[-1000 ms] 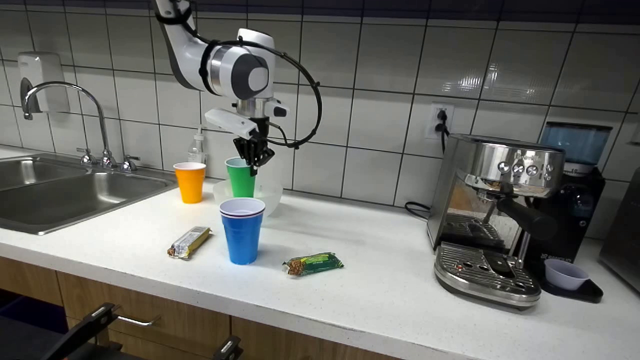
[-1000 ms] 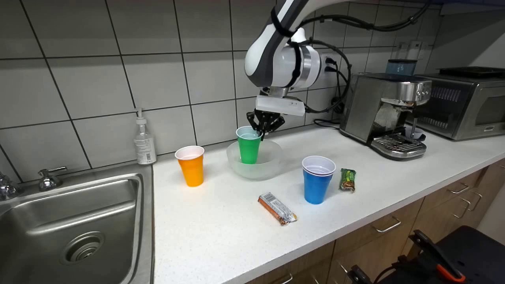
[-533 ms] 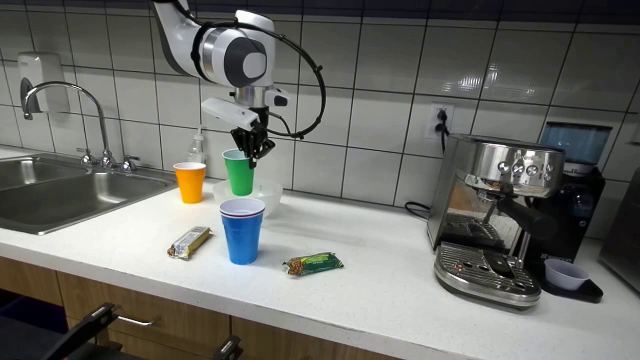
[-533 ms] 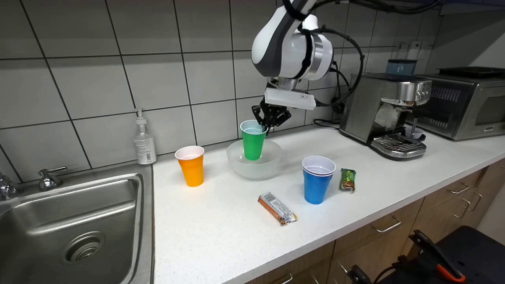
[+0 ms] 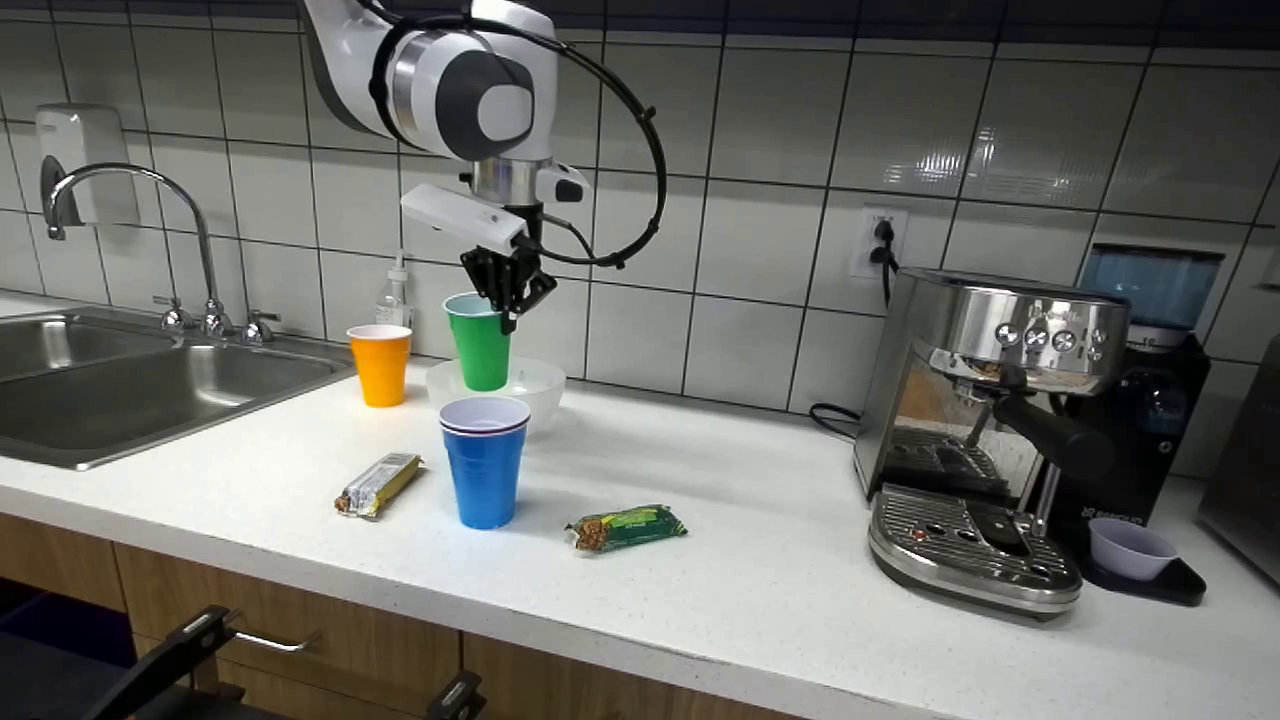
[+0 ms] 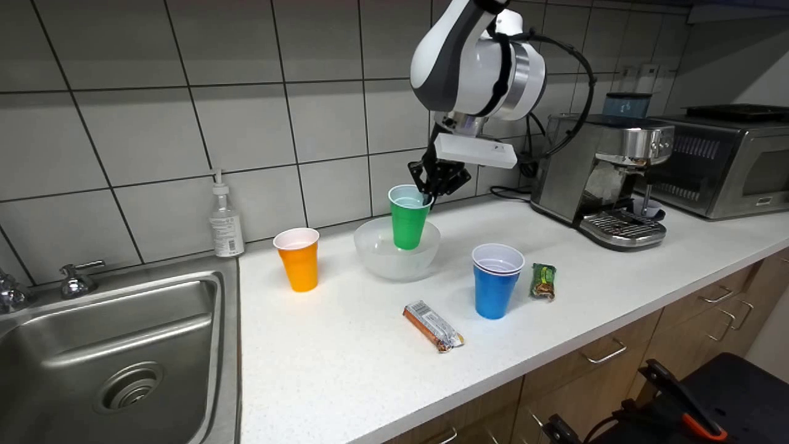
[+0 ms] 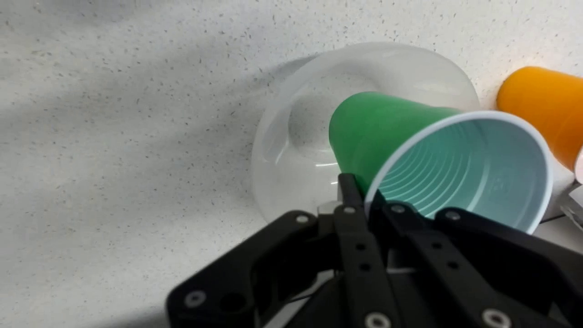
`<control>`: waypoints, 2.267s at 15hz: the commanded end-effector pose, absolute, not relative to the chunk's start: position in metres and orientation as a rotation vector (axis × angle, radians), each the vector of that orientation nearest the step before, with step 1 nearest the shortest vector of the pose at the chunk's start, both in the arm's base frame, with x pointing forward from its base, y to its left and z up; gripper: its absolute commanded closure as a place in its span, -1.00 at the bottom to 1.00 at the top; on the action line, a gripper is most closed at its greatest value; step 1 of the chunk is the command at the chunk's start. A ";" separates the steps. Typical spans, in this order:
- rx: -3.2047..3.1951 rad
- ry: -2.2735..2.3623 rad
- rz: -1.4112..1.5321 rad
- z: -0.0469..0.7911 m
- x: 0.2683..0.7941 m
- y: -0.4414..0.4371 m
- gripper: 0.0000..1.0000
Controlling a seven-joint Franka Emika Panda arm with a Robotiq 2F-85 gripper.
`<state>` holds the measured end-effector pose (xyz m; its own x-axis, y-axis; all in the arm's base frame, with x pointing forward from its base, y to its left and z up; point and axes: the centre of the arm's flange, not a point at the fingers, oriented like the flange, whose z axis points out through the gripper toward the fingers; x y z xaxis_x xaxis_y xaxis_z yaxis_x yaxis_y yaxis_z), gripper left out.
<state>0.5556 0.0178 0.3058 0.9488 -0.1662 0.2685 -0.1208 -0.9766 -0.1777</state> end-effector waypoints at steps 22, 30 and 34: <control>-2.962 -0.011 -0.444 0.367 0.514 -0.022 0.98; -3.008 -0.083 -0.425 0.389 0.502 -0.034 0.98; -3.020 -0.103 -0.426 0.388 0.495 -0.032 0.98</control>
<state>0.5095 -0.0312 0.3796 0.9581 0.0252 0.2854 0.0550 -0.9938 -0.0968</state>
